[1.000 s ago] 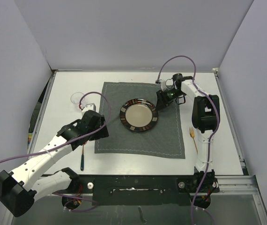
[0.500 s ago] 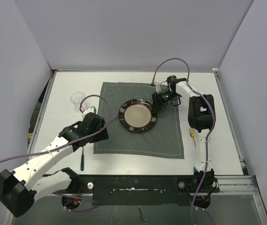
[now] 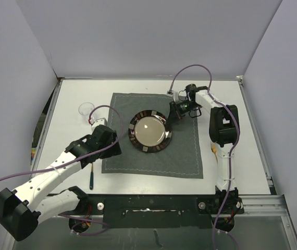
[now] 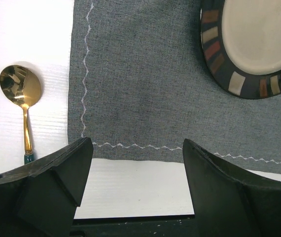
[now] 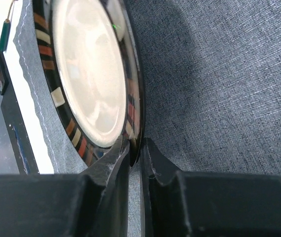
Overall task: Set the dinner table for one person
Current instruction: Adjust the plate on the napkin.
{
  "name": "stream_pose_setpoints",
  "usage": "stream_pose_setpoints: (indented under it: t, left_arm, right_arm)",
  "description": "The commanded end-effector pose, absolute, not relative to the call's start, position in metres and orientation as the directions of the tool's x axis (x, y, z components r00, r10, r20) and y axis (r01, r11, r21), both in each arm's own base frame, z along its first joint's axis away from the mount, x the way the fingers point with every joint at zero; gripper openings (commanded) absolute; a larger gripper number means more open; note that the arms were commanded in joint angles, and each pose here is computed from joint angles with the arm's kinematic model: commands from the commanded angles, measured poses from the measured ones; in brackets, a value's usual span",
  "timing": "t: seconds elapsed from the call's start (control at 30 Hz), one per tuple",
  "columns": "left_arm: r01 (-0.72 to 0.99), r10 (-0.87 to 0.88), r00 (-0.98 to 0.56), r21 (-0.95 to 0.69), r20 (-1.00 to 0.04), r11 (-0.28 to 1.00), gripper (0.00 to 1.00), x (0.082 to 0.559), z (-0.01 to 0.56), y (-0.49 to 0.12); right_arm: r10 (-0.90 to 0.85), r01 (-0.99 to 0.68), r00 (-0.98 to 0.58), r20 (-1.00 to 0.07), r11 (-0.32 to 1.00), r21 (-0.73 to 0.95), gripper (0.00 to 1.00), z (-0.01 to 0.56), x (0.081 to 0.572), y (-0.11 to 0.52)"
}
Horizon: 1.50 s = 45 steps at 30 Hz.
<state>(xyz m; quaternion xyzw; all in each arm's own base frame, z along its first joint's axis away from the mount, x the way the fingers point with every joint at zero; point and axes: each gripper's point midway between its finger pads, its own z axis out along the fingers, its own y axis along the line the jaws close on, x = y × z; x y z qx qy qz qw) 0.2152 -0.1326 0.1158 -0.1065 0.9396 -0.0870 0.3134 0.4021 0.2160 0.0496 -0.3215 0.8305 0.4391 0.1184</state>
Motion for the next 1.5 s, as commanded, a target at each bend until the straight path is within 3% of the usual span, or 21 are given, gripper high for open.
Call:
stream_pose_setpoints:
  t: [0.0,0.27,0.43,0.67,1.13,1.47]
  left_arm:
    - [-0.133,-0.29,-0.744,-0.291,-0.602,0.947,0.73,0.227,0.13,-0.141]
    - [-0.143,-0.275,-0.758,-0.261,-0.592,0.955,0.72,0.22,0.119,-0.134]
    - [-0.181,-0.288,-0.761,-0.236,-0.581,0.955,0.72,0.215,0.107,-0.126]
    - [-0.139,-0.271,-0.774,-0.265,-0.572,0.954,0.71,0.223,0.101,-0.141]
    - [-0.065,-0.259,-0.776,-0.335,-0.575,0.94,0.69,0.232,0.099,-0.167]
    - [-0.043,-0.245,-0.844,-0.396,-0.477,0.917,0.66,0.225,0.027,-0.215]
  right_arm:
    - [-0.484,-0.755,-0.655,-0.58,0.381,0.534,0.0,0.067,0.416,0.217]
    - [-0.469,-0.778,-0.629,-0.62,0.385,0.497,0.0,0.096,0.423,0.207]
    - [-0.397,-0.792,-0.601,-0.694,0.408,0.454,0.0,0.155,0.435,0.182]
    - [-0.422,-0.848,-0.487,-0.765,0.438,0.298,0.0,0.216,0.425,0.167]
    - [-0.406,-0.825,-0.524,-0.749,0.459,0.329,0.0,0.206,0.416,0.166]
    - [-0.404,-0.81,-0.548,-0.732,0.473,0.346,0.0,0.183,0.419,0.165]
